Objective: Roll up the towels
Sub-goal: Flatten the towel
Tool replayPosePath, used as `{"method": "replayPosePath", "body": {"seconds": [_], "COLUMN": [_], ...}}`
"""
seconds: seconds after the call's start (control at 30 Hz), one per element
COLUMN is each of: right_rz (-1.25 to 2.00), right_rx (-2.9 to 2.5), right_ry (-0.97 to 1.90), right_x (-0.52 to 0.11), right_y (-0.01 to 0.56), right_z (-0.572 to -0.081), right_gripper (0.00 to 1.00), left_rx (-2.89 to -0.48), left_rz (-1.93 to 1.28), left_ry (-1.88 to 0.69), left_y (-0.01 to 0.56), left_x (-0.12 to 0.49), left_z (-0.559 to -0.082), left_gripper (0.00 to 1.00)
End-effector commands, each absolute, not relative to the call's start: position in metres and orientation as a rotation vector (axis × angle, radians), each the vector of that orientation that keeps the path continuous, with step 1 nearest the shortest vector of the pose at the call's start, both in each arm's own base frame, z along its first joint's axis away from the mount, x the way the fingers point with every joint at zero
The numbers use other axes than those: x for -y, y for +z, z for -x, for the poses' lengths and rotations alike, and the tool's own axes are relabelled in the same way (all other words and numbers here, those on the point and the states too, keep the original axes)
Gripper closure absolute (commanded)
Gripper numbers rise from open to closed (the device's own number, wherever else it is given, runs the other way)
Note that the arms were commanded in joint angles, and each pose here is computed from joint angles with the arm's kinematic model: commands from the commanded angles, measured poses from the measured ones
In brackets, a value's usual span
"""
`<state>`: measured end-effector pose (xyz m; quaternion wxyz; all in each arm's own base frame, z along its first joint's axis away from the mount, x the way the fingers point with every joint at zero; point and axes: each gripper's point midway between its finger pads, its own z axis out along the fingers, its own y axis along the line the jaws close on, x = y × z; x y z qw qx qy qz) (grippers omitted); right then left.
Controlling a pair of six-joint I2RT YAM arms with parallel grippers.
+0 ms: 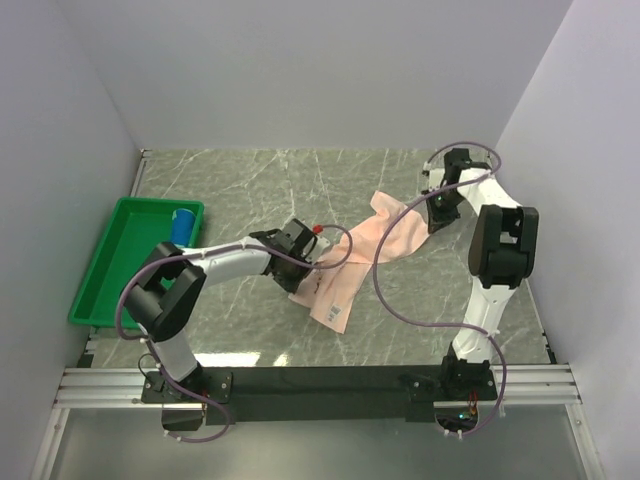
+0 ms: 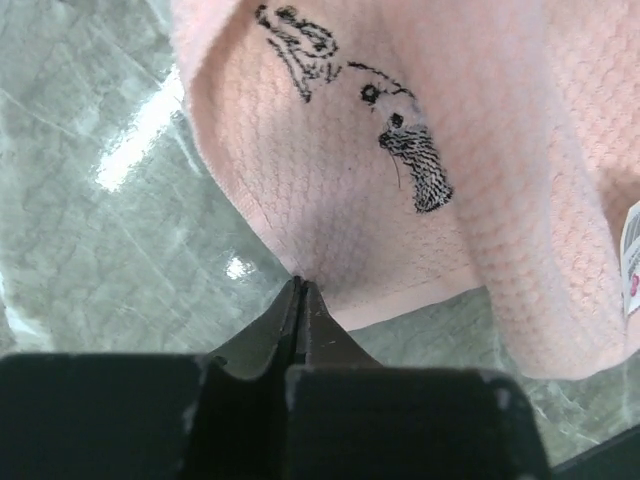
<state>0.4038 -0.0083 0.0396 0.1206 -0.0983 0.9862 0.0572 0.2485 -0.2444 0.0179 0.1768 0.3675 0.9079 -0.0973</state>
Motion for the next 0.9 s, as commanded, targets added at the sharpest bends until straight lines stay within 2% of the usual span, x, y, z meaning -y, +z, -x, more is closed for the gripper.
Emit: {"method": "replayPosePath", "body": {"seconds": [0.0, 0.27, 0.63, 0.87], "right_rz": [0.216, 0.162, 0.15, 0.177], "right_rx": [-2.754, -2.589, -2.461, -2.295], "right_ry": [0.268, 0.399, 0.456, 0.413], "right_x": [0.005, 0.002, -0.003, -0.001], "right_y": [0.097, 0.16, 0.212, 0.26], "right_z": [-0.417, -0.439, -0.457, -0.503], "right_gripper": [1.0, 1.0, 1.0, 1.0], "left_rx": [-2.67, -2.465, -2.271, -2.146], "left_rz": [-0.985, -0.838, -0.746, -0.636], "left_ry": [-0.264, -0.124, -0.041, 0.083], "left_y": [0.01, 0.083, 0.152, 0.211], "left_x": [0.22, 0.17, 0.138, 0.106], "left_z": [-0.25, -0.351, -0.403, -0.467], "left_gripper": [0.99, 0.99, 1.0, 1.0]}}
